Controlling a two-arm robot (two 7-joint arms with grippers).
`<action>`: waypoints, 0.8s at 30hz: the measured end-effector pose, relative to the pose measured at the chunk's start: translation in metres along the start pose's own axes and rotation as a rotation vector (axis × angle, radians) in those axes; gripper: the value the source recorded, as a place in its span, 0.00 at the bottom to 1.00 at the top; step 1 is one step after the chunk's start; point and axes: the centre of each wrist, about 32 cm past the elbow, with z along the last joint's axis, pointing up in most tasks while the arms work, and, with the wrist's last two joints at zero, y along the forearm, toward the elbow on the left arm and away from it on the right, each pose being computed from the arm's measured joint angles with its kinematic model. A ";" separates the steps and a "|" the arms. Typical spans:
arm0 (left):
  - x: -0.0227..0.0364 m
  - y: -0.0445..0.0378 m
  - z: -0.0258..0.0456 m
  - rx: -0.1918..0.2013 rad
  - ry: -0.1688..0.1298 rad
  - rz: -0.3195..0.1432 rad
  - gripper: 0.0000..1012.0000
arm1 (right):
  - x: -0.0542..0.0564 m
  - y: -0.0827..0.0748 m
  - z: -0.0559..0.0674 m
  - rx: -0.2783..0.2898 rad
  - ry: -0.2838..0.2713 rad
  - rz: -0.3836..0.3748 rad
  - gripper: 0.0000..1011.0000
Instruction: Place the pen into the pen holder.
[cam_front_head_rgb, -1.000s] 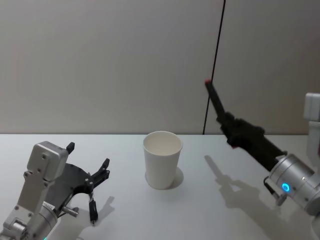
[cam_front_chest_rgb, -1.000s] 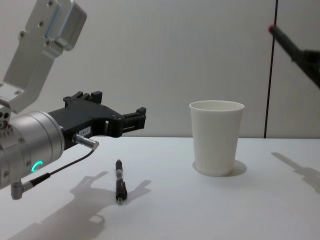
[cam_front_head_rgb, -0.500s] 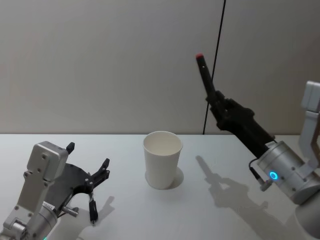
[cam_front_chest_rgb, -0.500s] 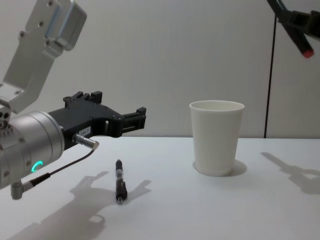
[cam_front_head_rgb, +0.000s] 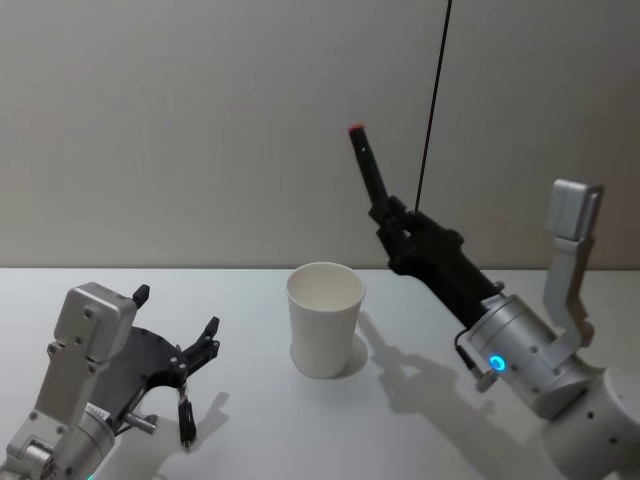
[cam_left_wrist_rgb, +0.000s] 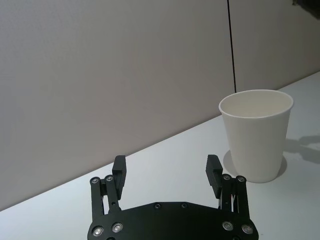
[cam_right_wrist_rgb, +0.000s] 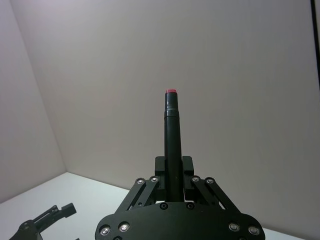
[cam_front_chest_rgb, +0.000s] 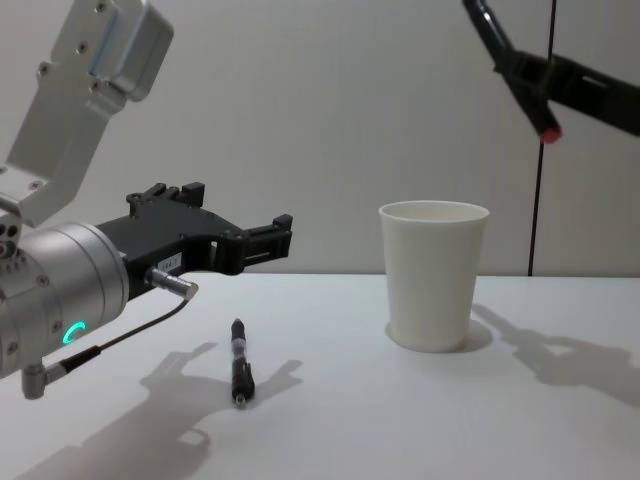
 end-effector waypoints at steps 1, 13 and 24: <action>0.0000 0.0000 0.0000 0.000 0.000 0.000 0.99 | -0.001 0.001 -0.002 0.001 -0.002 0.001 0.19; 0.0000 0.0000 0.0000 0.000 0.000 0.000 0.99 | -0.009 0.014 -0.028 0.018 -0.031 -0.009 0.19; 0.0000 0.0000 0.0000 0.000 0.000 0.000 0.99 | -0.010 0.023 -0.051 0.040 -0.085 -0.029 0.19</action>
